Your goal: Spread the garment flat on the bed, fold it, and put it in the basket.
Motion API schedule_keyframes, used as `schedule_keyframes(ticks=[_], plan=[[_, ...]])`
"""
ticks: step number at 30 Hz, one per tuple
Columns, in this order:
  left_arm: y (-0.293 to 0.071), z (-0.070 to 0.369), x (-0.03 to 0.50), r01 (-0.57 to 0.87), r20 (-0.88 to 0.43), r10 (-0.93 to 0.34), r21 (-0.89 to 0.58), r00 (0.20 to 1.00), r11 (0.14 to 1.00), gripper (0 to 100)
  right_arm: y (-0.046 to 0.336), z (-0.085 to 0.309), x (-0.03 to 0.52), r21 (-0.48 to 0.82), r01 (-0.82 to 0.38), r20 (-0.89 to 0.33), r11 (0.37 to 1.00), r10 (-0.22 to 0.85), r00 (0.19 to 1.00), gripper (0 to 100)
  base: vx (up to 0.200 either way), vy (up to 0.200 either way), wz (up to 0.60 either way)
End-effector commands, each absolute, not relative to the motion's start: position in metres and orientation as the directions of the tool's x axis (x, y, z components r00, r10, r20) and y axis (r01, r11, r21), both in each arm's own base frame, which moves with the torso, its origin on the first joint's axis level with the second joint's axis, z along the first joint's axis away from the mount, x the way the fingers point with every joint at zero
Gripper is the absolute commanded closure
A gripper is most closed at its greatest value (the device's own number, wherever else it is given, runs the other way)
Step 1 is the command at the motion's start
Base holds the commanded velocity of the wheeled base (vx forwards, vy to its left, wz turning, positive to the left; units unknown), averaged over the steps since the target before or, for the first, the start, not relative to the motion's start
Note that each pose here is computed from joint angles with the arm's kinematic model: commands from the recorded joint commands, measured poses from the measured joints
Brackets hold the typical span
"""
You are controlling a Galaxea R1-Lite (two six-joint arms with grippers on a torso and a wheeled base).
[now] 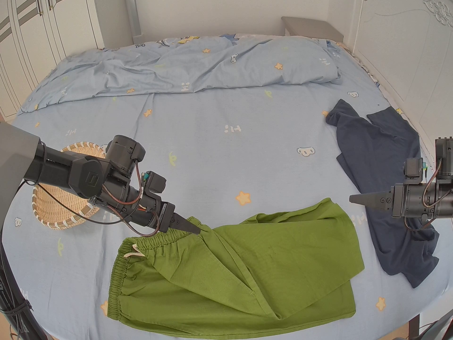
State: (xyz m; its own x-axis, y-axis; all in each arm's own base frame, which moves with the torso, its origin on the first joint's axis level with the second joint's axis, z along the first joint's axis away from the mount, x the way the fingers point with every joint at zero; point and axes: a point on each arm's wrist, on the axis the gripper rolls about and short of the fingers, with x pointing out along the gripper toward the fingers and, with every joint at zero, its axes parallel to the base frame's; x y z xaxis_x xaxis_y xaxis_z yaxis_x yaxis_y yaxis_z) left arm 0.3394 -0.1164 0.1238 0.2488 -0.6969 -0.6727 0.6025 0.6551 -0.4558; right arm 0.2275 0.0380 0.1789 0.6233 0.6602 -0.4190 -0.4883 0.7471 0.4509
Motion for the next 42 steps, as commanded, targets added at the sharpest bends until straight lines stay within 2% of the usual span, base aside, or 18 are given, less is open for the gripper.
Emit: schedule_keyframes(ticks=[1,10,17,25,42], plan=[[-0.117,0.122,0.338,0.602,-0.677,-0.696,-0.458,0.241,0.654,100,0.038,0.178,0.229,0.453,-0.487,-0.423,0.747,0.661,0.620,0,0.000,0.000,0.00],[-0.116,0.127,0.337,0.609,-0.668,-0.700,-0.452,0.253,0.652,100,0.038,0.178,0.229,0.453,-0.486,-0.422,0.747,0.660,0.622,0,0.000,0.000,0.00],[-0.107,0.153,0.331,0.625,-0.627,-0.714,-0.430,0.313,0.651,100,0.038,0.178,0.229,0.453,-0.486,-0.421,0.747,0.660,0.622,0,0.000,0.000,0.00],[-0.060,0.183,0.334,0.548,-0.570,-0.681,-0.421,0.460,0.723,100,0.039,0.176,0.231,0.455,-0.485,-0.426,0.747,0.661,0.618,0,0.000,0.000,0.00],[-0.028,0.196,0.348,0.512,-0.517,-0.676,-0.443,0.525,0.736,100,0.037,0.156,0.240,0.461,-0.463,-0.482,0.757,0.652,0.586,0,0.000,0.000,0.00]])
